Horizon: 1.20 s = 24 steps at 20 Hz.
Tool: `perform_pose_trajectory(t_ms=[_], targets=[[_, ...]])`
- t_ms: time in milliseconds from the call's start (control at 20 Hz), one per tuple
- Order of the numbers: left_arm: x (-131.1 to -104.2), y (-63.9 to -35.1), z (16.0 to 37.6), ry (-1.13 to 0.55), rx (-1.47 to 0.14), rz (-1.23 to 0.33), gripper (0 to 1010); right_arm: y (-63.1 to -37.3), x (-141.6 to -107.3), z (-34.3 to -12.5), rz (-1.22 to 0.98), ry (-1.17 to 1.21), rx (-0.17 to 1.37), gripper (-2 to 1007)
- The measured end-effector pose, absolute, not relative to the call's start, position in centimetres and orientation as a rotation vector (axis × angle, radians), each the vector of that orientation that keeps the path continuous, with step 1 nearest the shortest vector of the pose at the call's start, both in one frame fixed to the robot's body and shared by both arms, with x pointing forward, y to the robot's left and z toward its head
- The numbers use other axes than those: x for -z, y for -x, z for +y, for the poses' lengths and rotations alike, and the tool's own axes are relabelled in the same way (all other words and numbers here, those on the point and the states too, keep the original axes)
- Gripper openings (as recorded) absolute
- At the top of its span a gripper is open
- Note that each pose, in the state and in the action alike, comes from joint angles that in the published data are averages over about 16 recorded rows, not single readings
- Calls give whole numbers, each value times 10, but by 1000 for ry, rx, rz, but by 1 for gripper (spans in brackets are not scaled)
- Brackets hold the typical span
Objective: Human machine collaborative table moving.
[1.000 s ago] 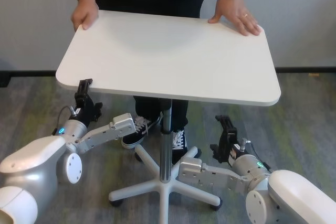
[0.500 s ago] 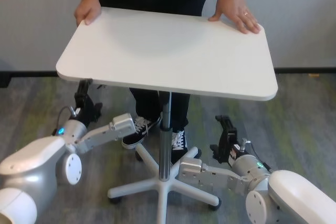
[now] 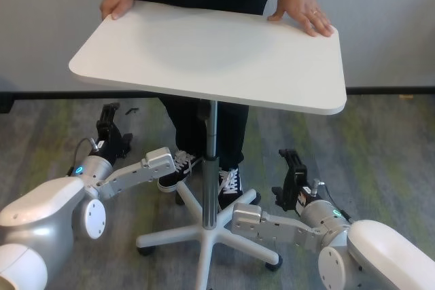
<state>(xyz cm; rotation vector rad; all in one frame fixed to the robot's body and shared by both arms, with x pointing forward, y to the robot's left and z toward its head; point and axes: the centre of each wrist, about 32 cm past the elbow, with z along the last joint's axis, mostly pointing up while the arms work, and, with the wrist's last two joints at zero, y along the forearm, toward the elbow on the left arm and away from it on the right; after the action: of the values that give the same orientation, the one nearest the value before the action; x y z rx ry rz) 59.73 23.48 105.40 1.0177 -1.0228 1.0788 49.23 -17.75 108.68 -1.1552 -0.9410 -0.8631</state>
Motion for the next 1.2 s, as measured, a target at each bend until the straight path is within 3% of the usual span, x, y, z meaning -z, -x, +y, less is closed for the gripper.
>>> perform_pose_trajectory(t_ms=[600, 1200], targets=[[-1060, -604, 238, -1088, -944, -975, 1000, -492, -1087, -178, -941, 1155, 863, 1000], [-1059, -604, 237, -1086, -950, -976, 1000, -492, -1087, -177, -941, 1155, 863, 1001]])
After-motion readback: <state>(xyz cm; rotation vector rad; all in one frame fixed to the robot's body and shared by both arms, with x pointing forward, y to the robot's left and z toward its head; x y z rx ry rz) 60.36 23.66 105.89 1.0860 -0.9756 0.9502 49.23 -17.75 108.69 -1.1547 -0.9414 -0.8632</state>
